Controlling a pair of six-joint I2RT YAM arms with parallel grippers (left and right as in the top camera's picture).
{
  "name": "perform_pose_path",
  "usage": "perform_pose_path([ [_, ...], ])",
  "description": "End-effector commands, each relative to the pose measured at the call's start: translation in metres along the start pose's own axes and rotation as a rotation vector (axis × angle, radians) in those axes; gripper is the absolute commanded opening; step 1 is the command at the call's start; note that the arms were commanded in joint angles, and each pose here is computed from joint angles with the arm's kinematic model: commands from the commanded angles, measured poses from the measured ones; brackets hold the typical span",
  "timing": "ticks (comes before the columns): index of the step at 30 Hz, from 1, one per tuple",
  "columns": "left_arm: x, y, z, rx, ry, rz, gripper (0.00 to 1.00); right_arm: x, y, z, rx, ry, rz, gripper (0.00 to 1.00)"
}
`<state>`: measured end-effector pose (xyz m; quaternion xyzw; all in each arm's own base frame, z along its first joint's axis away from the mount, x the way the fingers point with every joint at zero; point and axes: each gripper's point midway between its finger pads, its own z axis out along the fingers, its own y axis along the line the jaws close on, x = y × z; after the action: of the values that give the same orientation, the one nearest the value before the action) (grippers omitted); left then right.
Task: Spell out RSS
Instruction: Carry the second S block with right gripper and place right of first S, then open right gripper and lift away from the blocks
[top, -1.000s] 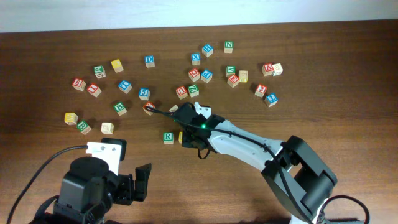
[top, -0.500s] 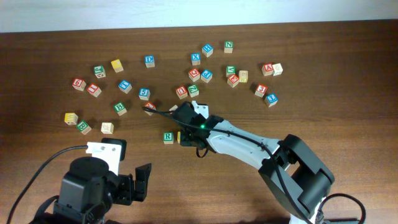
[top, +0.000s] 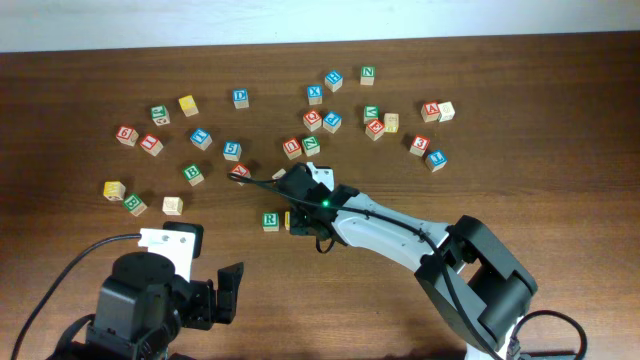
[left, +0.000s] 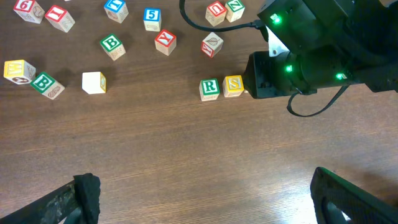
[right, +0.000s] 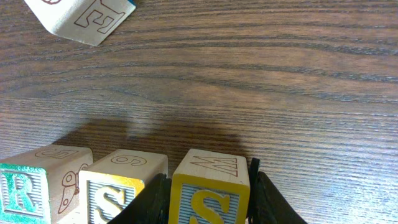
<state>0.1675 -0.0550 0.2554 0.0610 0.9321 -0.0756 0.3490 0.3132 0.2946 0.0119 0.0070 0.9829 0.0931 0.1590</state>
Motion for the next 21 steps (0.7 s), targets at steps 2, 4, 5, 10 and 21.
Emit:
perform_pose_path([
  [2,0.001,-0.001,0.000,0.006,0.000,0.007,0.99,0.003,-0.002,0.005,0.019,0.000,-0.007,0.31],
  [4,0.001,-0.001,0.000,0.005,0.000,0.007,0.99,0.003,-0.003,0.005,0.019,0.000,-0.007,0.33],
  [5,0.001,-0.001,0.000,0.005,0.000,0.007,0.99,0.003,-0.003,0.005,0.019,0.000,-0.008,0.34],
  [10,0.001,-0.001,0.000,0.006,0.000,0.007,0.99,0.003,-0.003,0.005,0.019,0.000,-0.007,0.36],
  [21,0.001,-0.001,0.000,0.006,0.000,0.007,1.00,-0.013,-0.009,0.003,0.028,-0.028,-0.012,0.35],
])
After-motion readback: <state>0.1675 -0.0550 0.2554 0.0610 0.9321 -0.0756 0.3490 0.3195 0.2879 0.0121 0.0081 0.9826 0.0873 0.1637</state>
